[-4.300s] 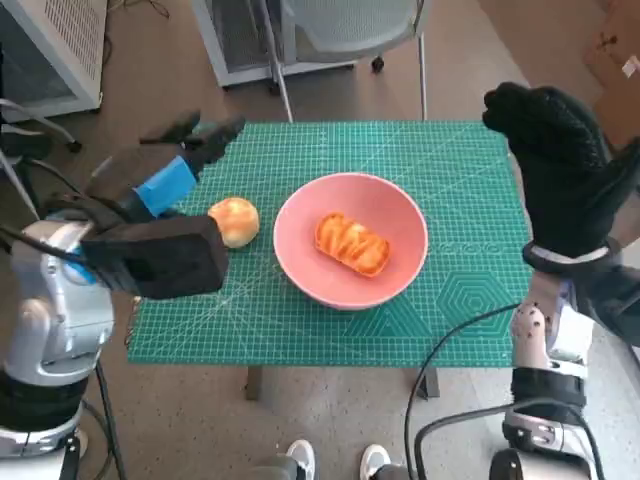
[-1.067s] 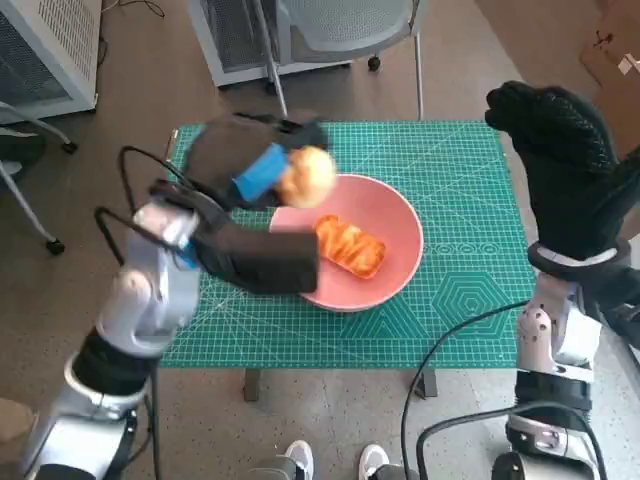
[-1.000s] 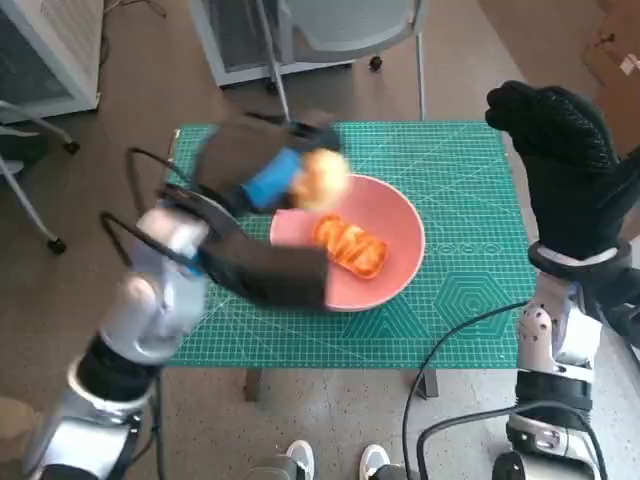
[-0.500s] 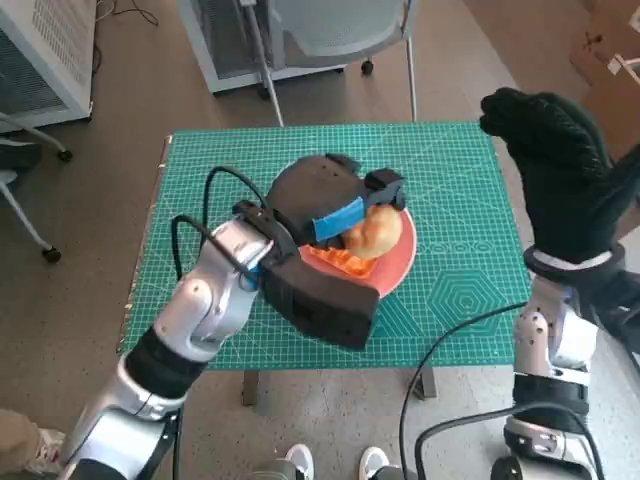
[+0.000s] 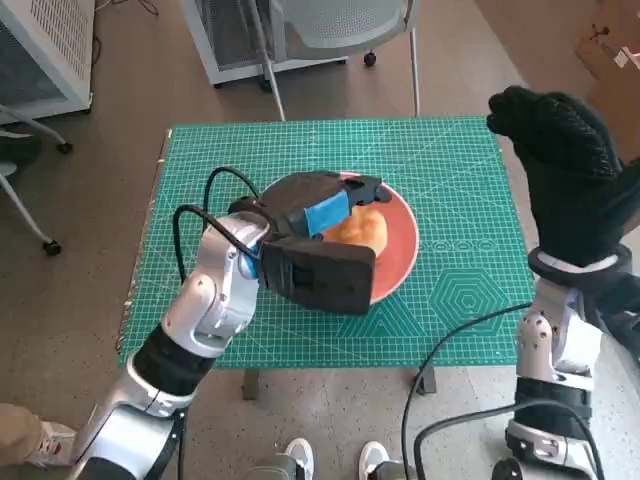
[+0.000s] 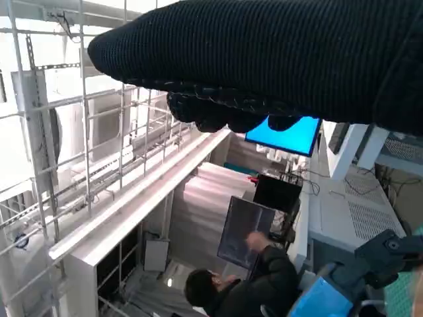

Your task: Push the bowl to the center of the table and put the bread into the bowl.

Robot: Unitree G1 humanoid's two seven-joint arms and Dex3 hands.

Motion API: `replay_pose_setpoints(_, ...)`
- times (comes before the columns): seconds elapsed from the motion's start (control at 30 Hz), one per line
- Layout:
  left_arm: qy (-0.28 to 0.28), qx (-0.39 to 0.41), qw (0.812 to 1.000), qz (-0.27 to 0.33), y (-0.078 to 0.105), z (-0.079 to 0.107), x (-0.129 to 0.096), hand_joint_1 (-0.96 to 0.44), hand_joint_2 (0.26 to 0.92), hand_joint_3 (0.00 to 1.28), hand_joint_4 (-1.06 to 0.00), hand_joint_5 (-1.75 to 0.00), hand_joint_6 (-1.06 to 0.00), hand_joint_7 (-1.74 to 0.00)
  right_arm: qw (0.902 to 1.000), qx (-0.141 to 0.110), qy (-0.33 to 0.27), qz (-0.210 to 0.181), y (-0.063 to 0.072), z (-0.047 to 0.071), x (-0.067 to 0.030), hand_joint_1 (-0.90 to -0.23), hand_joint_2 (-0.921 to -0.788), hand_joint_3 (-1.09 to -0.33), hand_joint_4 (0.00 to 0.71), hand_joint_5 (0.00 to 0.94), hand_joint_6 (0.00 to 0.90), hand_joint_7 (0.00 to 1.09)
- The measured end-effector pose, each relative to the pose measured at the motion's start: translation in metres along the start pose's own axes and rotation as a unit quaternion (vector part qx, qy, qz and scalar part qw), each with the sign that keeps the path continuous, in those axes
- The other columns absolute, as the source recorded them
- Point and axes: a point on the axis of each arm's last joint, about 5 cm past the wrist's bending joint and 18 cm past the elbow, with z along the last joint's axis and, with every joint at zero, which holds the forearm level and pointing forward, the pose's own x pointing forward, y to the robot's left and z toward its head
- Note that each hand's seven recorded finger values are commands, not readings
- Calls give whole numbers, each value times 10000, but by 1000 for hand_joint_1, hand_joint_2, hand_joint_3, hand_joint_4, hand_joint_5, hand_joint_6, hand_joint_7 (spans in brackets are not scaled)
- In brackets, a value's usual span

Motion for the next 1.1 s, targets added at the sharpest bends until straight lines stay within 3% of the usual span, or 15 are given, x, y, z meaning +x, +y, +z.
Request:
replay_pose_setpoints(0.5, -438, -199, 9983, 329, -23, -191, -122, -540, 831, 19, 1, 1, -101, -113, 10000, -5, -9, 15, 24, 4, 18, -674, -921, -739, 288, 1, 370, 1)
replay_pose_setpoints(0.7, -979, -868, 9890, 688, 66, -359, -197, -642, 882, 33, 1, 1, -85, -102, 10000, -4, -4, 0, 29, 1, 21, -676, -921, -737, 288, 1, 371, 1)
replay_pose_setpoints(0.93, -1752, -2440, 9447, 1315, 141, -547, -292, -666, 917, 124, 1, 1, -85, -106, 10000, -30, -28, 1, 14, 16, 36, -679, -921, -728, 291, 2, 373, 3)
replay_pose_setpoints(1.07, -2277, -3383, 8974, 1687, 146, -576, -311, -667, 920, 207, 1, 1, -83, -119, 10000, -37, -73, 24, 11, 25, 77, -680, -921, -724, 293, 2, 375, 3)
replay_pose_setpoints(1.1, -2390, -3577, 8852, 1771, 143, -579, -314, -664, 920, 235, 1, 1, -53, -188, 10000, -34, -84, 29, 11, 26, 90, -680, -921, -723, 294, 3, 372, 2)
